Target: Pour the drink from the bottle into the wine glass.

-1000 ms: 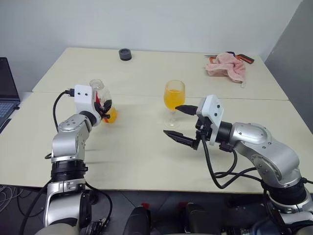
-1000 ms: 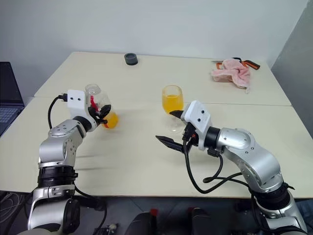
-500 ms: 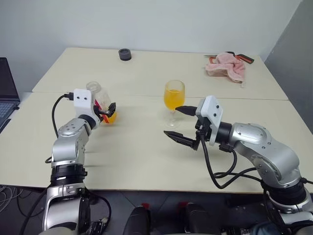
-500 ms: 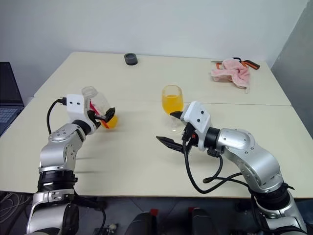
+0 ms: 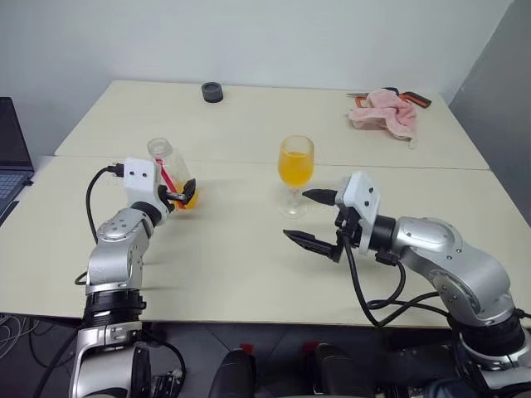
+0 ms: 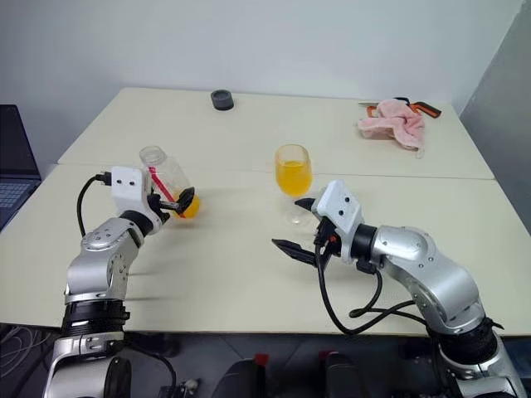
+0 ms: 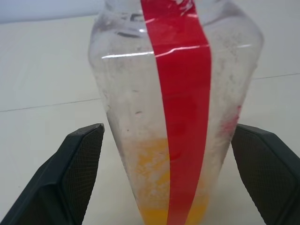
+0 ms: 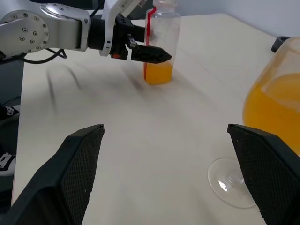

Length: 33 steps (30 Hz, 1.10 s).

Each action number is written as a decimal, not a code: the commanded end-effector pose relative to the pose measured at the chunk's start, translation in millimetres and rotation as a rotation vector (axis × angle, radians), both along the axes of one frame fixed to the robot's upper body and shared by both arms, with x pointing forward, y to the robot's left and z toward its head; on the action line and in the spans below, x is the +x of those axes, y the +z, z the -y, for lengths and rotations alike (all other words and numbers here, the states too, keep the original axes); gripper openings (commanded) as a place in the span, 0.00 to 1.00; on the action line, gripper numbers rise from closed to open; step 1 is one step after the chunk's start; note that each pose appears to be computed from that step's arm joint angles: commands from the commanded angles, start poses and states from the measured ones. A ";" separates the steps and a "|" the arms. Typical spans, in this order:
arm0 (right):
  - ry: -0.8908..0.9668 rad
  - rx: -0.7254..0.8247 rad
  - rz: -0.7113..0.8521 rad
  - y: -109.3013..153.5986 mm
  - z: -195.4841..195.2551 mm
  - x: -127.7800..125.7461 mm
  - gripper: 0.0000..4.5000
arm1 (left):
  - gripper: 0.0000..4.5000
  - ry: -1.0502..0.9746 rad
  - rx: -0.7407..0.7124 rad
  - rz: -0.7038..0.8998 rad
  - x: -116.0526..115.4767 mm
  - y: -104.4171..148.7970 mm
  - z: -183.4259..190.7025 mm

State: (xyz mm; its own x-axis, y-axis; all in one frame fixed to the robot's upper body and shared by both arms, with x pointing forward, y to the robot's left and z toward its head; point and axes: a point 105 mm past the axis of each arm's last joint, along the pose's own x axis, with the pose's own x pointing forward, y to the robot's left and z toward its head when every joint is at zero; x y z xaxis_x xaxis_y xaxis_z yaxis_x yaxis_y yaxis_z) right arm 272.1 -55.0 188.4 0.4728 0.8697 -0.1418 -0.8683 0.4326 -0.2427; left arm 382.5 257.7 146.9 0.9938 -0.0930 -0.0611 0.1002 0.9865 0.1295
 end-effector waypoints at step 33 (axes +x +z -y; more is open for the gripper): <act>-0.677 0.346 0.080 -69.4 98.6 44.9 1.00 | 0.99 0.132 -0.023 0.185 -87.3 -3.6 -6.2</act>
